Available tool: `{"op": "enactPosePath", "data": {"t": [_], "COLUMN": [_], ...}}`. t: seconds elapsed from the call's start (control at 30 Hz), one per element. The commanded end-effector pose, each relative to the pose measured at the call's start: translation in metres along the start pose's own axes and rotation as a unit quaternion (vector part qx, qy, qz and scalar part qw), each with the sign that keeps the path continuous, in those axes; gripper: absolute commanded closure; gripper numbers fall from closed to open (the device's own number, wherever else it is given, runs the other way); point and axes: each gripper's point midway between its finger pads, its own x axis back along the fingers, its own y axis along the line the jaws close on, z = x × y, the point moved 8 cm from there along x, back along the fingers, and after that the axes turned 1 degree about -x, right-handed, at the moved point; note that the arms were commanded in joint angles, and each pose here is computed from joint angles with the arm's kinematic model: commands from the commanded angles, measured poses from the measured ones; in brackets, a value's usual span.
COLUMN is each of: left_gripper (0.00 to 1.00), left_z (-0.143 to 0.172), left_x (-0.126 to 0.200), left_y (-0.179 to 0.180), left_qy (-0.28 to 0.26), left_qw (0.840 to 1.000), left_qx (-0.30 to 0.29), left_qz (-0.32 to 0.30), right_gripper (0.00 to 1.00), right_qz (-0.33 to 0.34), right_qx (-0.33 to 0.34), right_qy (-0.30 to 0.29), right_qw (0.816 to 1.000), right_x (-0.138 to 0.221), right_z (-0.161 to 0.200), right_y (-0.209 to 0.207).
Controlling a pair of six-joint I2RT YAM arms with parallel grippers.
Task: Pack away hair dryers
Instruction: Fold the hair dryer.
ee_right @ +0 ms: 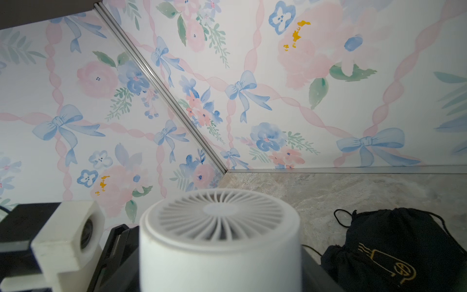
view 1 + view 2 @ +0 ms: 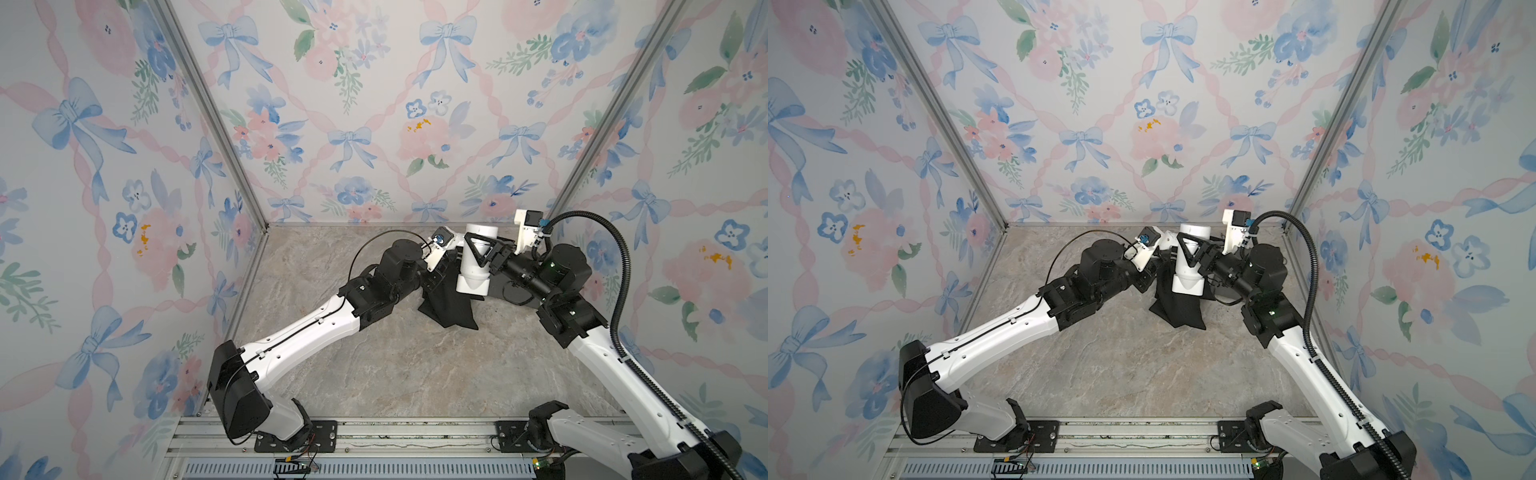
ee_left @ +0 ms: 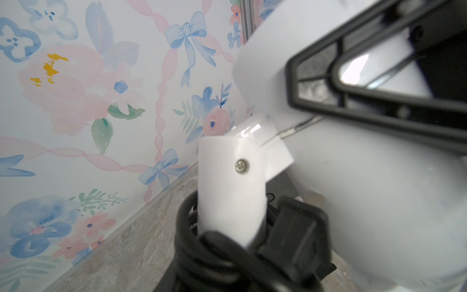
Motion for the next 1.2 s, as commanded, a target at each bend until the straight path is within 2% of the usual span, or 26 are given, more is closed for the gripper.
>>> {"op": "enactPosePath", "data": {"t": [0.0,0.27,0.67,0.9,1.17], "left_gripper": [0.75,0.75,0.72,0.66,0.62], "left_z": [-0.059,-0.058,-0.052,-0.049,-0.043], "left_x": [0.021,0.015,0.005,0.011,0.02], "left_y": [-0.011,-0.015,-0.026,-0.02,-0.018], "left_qy": [-0.16,-0.174,-0.177,-0.162,-0.155], "left_qw": [0.98,0.971,0.965,0.973,0.975], "left_qx": [0.103,0.141,0.16,0.139,0.133], "left_qz": [0.066,0.085,0.111,0.092,0.093], "right_gripper": [0.72,0.72,0.72,0.72,0.72], "right_qz": [-0.045,-0.046,-0.047,-0.015,0.008], "right_qx": [-0.037,-0.042,-0.041,-0.009,0.007], "right_qy": [-0.036,-0.086,-0.135,-0.103,-0.052], "right_qw": [0.998,0.994,0.989,0.995,0.999], "right_x": [-0.014,-0.022,-0.019,-0.011,-0.006], "right_z": [0.007,0.015,0.016,0.01,0.007], "right_y": [0.013,0.016,0.01,0.01,0.005]}}
